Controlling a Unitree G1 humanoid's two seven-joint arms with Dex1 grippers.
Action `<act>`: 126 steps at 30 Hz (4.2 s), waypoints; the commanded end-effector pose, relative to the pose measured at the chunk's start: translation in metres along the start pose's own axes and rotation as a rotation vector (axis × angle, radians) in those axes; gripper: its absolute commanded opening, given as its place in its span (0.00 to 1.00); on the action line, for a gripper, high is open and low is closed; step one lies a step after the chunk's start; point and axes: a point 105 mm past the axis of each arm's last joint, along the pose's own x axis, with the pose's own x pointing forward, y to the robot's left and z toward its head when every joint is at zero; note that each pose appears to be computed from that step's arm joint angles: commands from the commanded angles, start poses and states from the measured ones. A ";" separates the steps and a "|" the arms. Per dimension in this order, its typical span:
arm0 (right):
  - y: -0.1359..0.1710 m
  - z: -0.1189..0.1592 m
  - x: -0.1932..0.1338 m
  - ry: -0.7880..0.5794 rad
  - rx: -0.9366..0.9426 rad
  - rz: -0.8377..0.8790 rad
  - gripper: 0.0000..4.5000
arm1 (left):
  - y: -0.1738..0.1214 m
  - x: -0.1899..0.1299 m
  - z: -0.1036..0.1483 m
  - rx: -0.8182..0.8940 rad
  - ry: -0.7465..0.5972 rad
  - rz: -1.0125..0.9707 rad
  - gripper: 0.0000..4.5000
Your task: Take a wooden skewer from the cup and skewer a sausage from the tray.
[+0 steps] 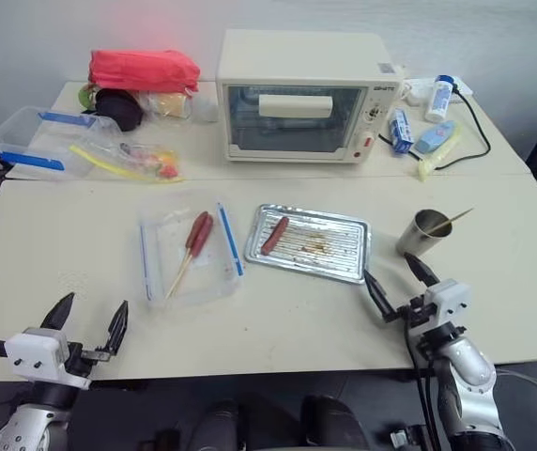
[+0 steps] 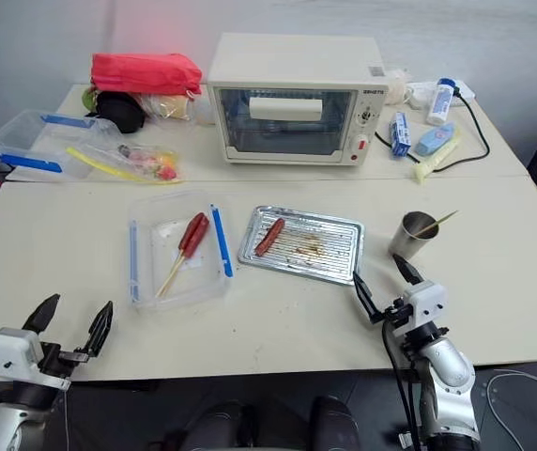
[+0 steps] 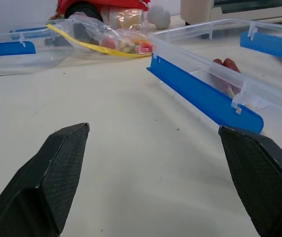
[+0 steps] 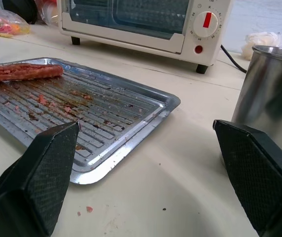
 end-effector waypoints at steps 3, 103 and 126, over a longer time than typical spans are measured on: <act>0.002 0.009 -0.002 -0.024 0.011 0.008 1.00 | 0.003 -0.003 0.009 -0.037 -0.035 -0.018 0.99; 0.050 0.195 0.076 0.139 0.706 1.266 0.02 | -0.164 0.096 0.126 -0.230 -0.440 -1.182 1.00; 0.077 0.168 0.086 0.085 0.700 1.216 0.00 | -0.176 0.088 0.137 -0.310 -0.494 -1.229 0.46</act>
